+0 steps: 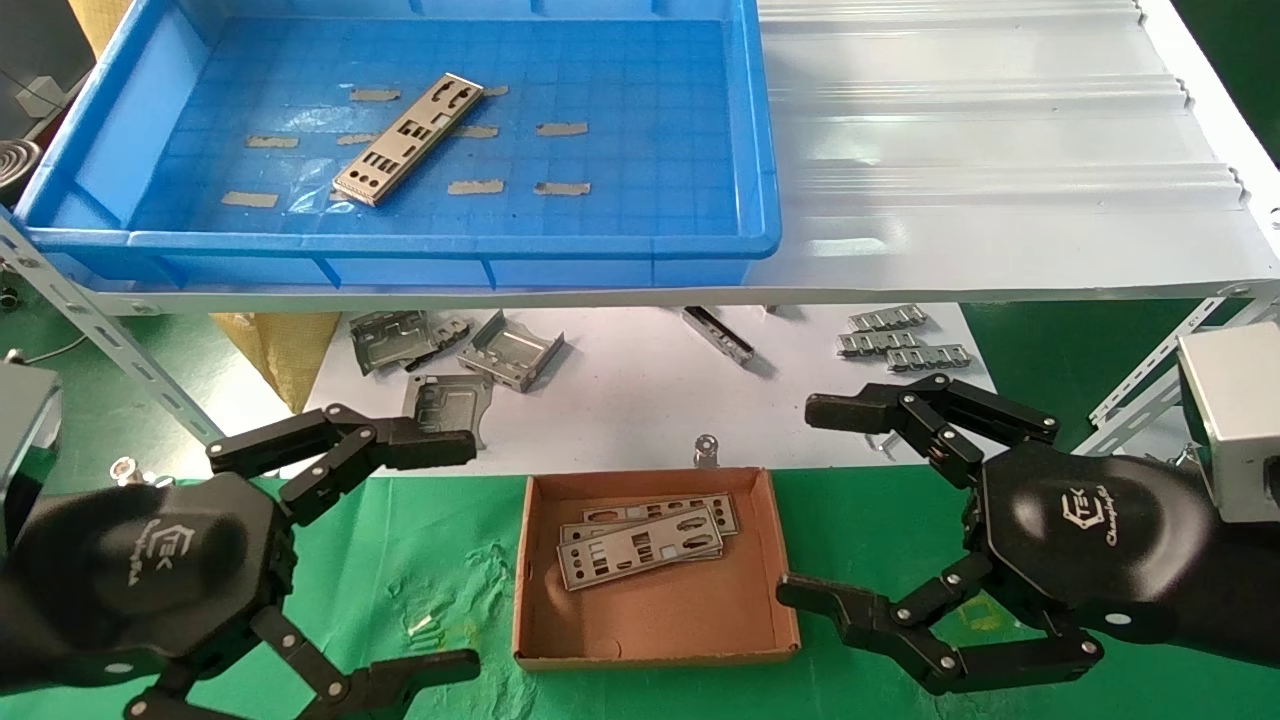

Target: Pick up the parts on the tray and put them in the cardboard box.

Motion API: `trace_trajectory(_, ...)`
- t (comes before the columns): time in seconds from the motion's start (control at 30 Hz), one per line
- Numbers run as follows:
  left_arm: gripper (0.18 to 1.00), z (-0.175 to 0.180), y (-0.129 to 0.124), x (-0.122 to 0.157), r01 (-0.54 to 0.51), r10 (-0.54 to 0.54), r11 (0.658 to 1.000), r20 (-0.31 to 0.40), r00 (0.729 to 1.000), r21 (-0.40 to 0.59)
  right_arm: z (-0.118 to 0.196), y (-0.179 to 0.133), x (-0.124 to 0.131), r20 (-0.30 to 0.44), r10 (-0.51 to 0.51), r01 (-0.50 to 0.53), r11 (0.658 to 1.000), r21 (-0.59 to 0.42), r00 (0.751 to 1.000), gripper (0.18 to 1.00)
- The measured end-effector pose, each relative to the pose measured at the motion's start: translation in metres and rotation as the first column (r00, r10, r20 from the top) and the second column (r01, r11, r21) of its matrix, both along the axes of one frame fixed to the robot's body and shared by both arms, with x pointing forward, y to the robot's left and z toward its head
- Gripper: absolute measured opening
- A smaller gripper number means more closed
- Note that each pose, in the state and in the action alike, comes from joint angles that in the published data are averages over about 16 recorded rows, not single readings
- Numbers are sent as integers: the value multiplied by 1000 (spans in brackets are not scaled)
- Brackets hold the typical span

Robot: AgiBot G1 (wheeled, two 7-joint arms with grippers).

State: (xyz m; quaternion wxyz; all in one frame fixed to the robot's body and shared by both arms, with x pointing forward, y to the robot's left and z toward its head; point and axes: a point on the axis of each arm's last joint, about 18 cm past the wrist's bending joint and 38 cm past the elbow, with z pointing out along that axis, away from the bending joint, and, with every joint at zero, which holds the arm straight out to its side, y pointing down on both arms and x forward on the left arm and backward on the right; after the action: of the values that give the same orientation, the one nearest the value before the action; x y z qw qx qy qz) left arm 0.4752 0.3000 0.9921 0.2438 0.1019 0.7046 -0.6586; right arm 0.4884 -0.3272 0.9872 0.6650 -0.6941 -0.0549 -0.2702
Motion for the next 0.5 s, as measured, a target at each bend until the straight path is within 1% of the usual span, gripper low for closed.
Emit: trace_trajectory(0.5, 1001, 0, 0, 1, -1, 1, 1000, 0, 1000, 0, 0, 0, 0, 0, 0, 0, 1000, 0, 1000, 1000)
